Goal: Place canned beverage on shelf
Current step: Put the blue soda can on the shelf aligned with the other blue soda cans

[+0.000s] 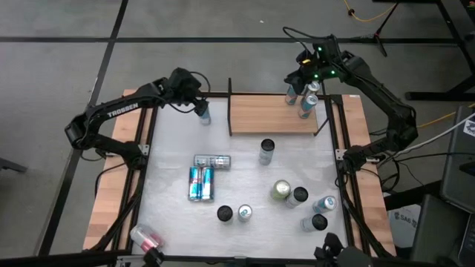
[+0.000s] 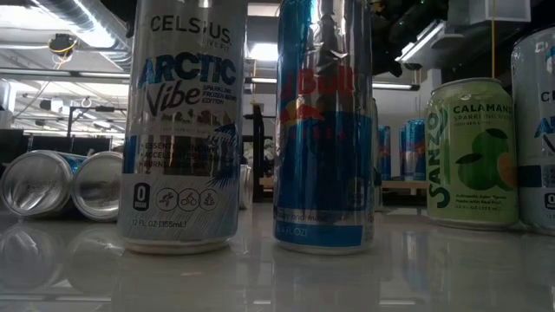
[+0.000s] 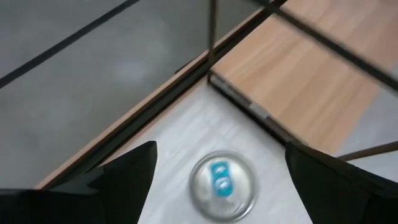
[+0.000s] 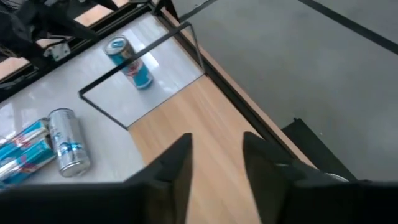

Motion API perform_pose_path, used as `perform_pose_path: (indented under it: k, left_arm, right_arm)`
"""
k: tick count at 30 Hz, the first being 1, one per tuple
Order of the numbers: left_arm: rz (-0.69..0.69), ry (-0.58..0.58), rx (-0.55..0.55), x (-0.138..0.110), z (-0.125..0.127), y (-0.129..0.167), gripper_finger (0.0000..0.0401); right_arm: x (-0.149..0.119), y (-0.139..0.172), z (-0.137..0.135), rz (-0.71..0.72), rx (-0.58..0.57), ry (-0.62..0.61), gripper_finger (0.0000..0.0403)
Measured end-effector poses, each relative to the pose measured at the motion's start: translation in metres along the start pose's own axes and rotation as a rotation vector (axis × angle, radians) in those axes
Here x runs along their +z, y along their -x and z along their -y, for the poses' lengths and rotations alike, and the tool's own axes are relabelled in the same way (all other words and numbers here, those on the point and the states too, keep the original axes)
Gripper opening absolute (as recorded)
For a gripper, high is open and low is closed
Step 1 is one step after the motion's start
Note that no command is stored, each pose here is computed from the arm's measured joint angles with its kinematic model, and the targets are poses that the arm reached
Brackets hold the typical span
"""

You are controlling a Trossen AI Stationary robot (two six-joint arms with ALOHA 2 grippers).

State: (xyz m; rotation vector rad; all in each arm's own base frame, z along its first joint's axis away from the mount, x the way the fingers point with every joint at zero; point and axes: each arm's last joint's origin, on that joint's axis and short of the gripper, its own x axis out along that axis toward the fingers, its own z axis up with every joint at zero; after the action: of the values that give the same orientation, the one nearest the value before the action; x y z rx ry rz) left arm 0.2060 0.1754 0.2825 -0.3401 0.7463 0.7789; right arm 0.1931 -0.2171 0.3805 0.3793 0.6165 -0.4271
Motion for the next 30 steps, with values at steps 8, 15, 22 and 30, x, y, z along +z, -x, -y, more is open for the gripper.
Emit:
perform_pose_path:
  k: [8, 15, 22, 30]
  left_arm:
    - [-0.055, 0.006, 0.025, -0.005, -0.0049, -0.0001, 0.0345]
    - [-0.049, 0.007, 0.024, -0.0044, -0.0048, -0.0002, 0.0345]
    - [-0.045, 0.006, 0.051, -0.0043, -0.0056, -0.0001, 0.0345]
    - [-0.063, -0.003, 0.049, -0.0055, -0.0028, -0.005, 0.0349]
  right_arm:
    - [0.0021, 0.0, 0.0012, 0.019, -0.037, 0.009, 0.0216]
    - [0.0017, 0.0001, 0.0013, 0.014, -0.041, 0.012, 0.0221]
    - [0.0017, 0.0001, 0.0013, 0.014, -0.041, 0.013, 0.0221]
    - [0.0017, 0.0002, 0.0012, 0.014, -0.041, 0.013, 0.0221]
